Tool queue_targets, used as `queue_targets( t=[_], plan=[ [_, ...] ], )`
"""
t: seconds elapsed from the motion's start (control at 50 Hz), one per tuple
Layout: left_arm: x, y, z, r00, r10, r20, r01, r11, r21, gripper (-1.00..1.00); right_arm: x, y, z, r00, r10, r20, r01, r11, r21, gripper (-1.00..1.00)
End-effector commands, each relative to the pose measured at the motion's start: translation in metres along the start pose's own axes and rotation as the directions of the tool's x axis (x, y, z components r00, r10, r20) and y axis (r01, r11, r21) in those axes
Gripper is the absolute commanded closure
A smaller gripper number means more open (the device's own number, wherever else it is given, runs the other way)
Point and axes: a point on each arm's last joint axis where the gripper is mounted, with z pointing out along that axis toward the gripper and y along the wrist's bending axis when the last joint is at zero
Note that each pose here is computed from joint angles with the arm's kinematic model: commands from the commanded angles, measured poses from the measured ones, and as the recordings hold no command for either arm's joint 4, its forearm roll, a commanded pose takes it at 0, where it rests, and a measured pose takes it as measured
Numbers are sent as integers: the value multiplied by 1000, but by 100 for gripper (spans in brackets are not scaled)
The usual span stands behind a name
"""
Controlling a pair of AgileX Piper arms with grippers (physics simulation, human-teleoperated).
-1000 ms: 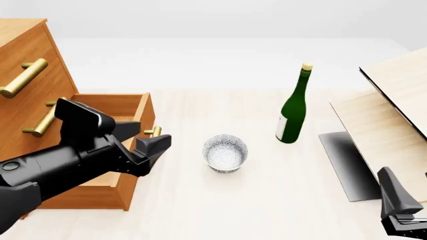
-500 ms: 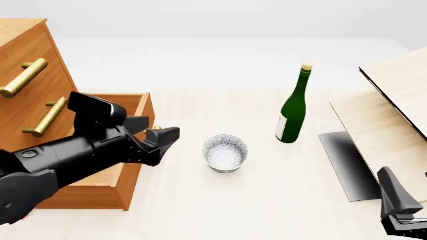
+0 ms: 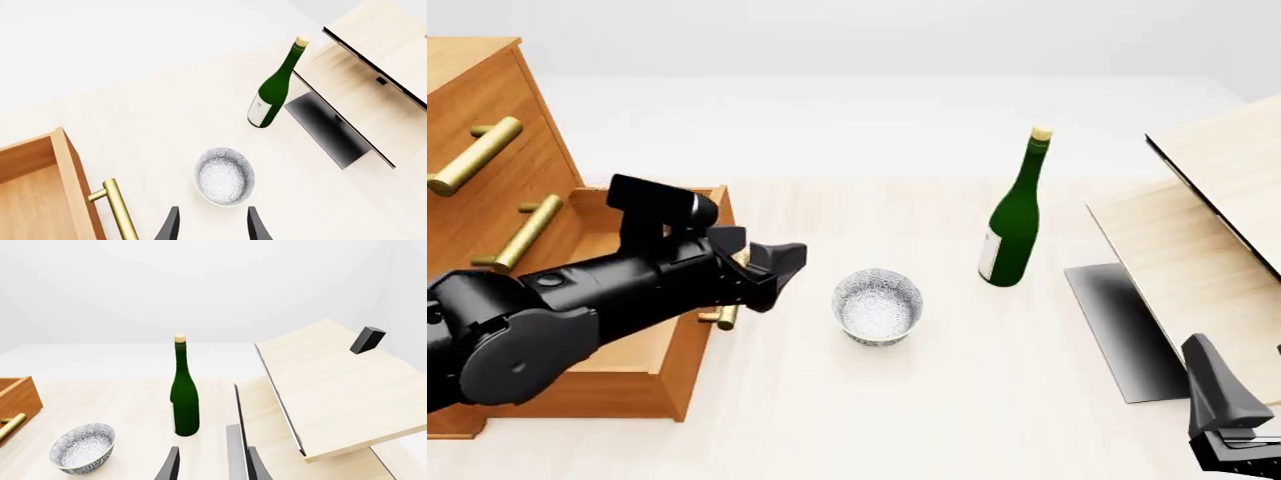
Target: Put the bowl in the bottom drawer of the cabinet and close it.
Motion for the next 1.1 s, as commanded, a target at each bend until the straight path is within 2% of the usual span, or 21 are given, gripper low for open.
queue_targets(
  t=[0.02,0.38,0.7,0.88,1.1],
  plan=[
    [-3,0,15,999,-39,-12,39,999,-6,-100,0,0,0,1000,0,0,0,1000,0,-100],
    [-12,-6,41,997,-65,-38,65,998,0,-100,0,0,0,1000,0,0,0,1000,0,-100],
    [-8,-1,70,992,-103,-69,101,995,-24,-100,0,0,0,1000,0,0,0,1000,0,-100],
    [-8,11,83,990,-123,-75,119,991,-60,-100,0,0,0,1000,0,0,0,1000,0,-100],
    [-3,12,94,986,-139,-91,134,989,-66,-100,0,0,0,1000,0,0,0,1000,0,-100]
  ],
)
